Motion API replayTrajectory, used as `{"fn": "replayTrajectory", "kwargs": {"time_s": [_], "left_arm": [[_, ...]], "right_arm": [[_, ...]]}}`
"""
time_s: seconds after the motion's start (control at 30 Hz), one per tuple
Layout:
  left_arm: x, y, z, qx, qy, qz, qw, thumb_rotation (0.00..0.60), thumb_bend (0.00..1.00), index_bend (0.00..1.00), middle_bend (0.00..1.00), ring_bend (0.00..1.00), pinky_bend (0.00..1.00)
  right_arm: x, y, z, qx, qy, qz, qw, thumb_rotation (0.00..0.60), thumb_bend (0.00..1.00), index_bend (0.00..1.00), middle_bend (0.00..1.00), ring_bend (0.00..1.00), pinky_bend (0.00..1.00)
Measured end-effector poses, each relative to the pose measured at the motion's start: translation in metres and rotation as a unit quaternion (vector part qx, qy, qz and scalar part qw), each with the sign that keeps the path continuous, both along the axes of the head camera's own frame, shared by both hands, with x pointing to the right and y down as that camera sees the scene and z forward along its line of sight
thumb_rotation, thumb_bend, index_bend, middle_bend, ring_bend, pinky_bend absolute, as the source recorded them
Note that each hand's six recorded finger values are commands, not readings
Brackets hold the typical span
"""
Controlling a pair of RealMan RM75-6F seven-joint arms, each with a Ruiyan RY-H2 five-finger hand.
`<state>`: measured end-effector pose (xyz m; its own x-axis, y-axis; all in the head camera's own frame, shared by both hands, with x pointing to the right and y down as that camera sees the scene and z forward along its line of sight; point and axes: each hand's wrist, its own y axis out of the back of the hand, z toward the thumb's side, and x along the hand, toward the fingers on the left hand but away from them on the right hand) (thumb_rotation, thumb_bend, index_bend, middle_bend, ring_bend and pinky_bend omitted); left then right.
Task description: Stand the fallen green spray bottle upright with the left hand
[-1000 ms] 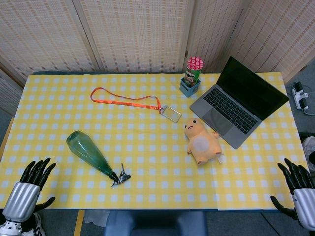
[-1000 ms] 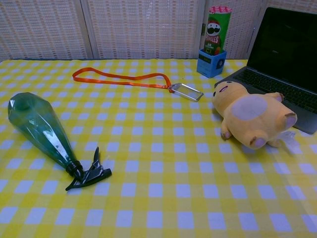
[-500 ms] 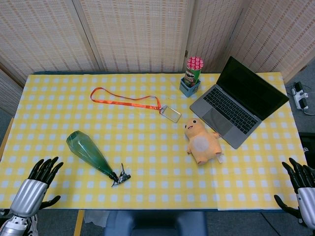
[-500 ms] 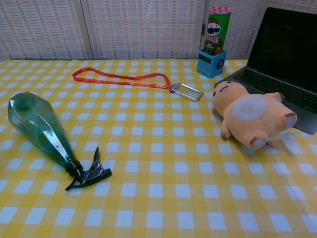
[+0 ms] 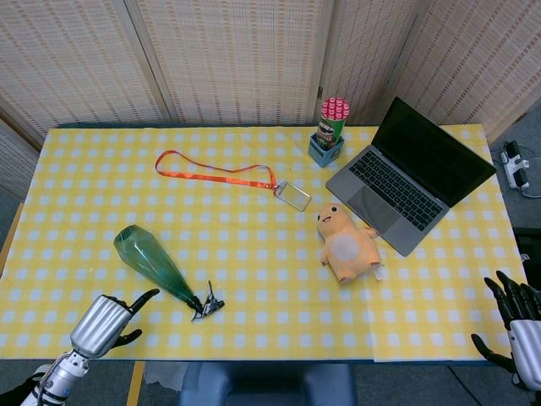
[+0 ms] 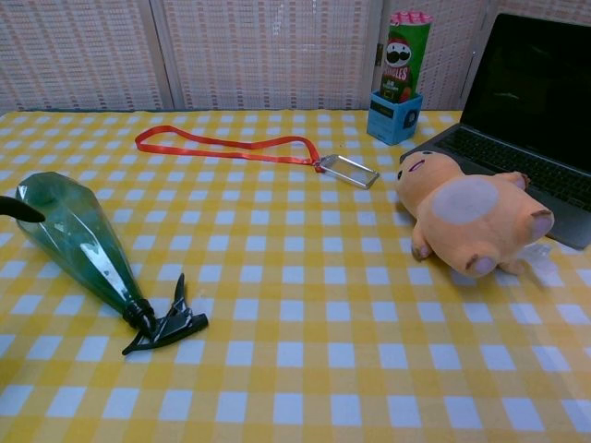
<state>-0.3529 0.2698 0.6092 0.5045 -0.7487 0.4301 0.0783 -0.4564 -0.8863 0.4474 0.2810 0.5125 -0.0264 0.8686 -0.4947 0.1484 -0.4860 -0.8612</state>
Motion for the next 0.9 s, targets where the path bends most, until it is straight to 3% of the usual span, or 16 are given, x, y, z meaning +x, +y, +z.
{"fn": "replayTrajectory", "kwargs": {"time_s": [0.17, 0.37, 0.67, 0.9], "left_arm": [[0.005, -0.017, 0.031, -0.026, -0.041, 0.014, 0.9987, 0.600, 0.13, 0.26, 1.00, 1.00, 1.00], [0.024, -0.036, 0.042, -0.015, -0.044, 0.030, 0.9985, 0.600, 0.15, 0.25, 1.00, 1.00, 1.00], [0.047, -0.039, 0.054, -0.011, -0.039, 0.058, 0.9975, 0.600, 0.16, 0.25, 1.00, 1.00, 1.00], [0.051, -0.042, 0.069, -0.027, -0.073, 0.077, 0.9940, 0.600, 0.17, 0.25, 1.00, 1.00, 1.00]], "right_arm": [[0.004, -0.001, 0.013, -0.024, 0.014, 0.010, 0.9996, 0.592, 0.29, 0.00, 0.00, 0.00, 0.00], [0.012, -0.006, 0.023, -0.044, 0.018, 0.026, 0.9986, 0.593, 0.29, 0.00, 0.00, 0.00, 0.00], [0.017, -0.008, 0.028, -0.066, 0.005, 0.038, 0.9971, 0.592, 0.29, 0.00, 0.00, 0.00, 0.00], [0.017, -0.006, 0.026, -0.075, -0.010, 0.040, 0.9963, 0.593, 0.29, 0.00, 0.00, 0.00, 0.00]]}}
